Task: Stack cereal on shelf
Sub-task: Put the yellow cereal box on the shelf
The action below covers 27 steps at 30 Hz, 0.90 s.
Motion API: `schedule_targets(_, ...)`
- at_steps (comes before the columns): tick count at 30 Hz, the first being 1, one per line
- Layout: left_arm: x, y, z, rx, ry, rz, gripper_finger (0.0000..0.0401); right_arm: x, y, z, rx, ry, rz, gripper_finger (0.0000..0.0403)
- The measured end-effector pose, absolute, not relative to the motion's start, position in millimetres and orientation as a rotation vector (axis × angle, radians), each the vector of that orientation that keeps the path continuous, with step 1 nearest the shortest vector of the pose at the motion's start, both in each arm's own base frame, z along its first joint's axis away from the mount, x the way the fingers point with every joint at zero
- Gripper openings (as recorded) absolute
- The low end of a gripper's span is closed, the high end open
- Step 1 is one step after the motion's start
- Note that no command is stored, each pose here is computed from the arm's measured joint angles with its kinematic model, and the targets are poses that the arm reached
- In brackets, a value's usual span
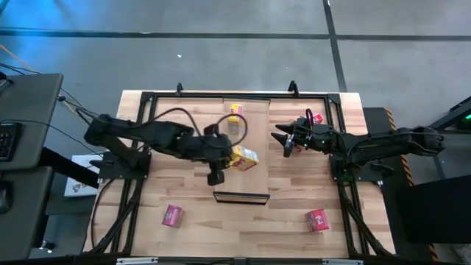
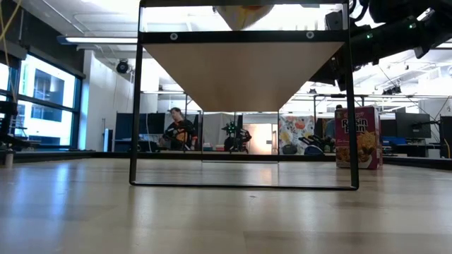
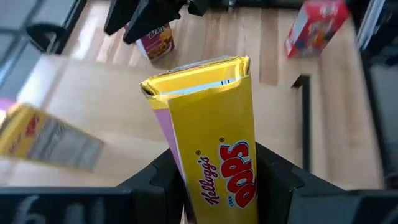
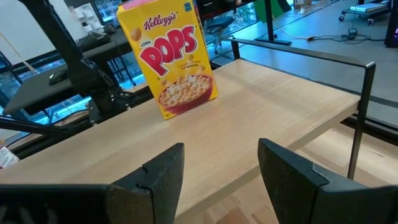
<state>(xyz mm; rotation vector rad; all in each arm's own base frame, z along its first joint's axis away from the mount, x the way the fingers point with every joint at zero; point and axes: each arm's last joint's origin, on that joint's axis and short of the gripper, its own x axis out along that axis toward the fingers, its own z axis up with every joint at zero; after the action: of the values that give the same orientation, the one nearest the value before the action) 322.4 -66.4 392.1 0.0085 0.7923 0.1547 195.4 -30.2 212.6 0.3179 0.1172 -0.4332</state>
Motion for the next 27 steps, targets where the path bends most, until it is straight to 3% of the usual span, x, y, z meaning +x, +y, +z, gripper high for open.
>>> schedule_targets(8, 332, -59, 381, 0.213, 0.859, 0.099, 0.0131, 195, -30, 212, 0.337, 0.122, -0.436, 0.0197)
schedule_targets(27, 332, -54, 367, 0.25, 0.981, 0.103, 0.0131, 195, -30, 212, 0.341, 0.123, -0.437, 0.0197)
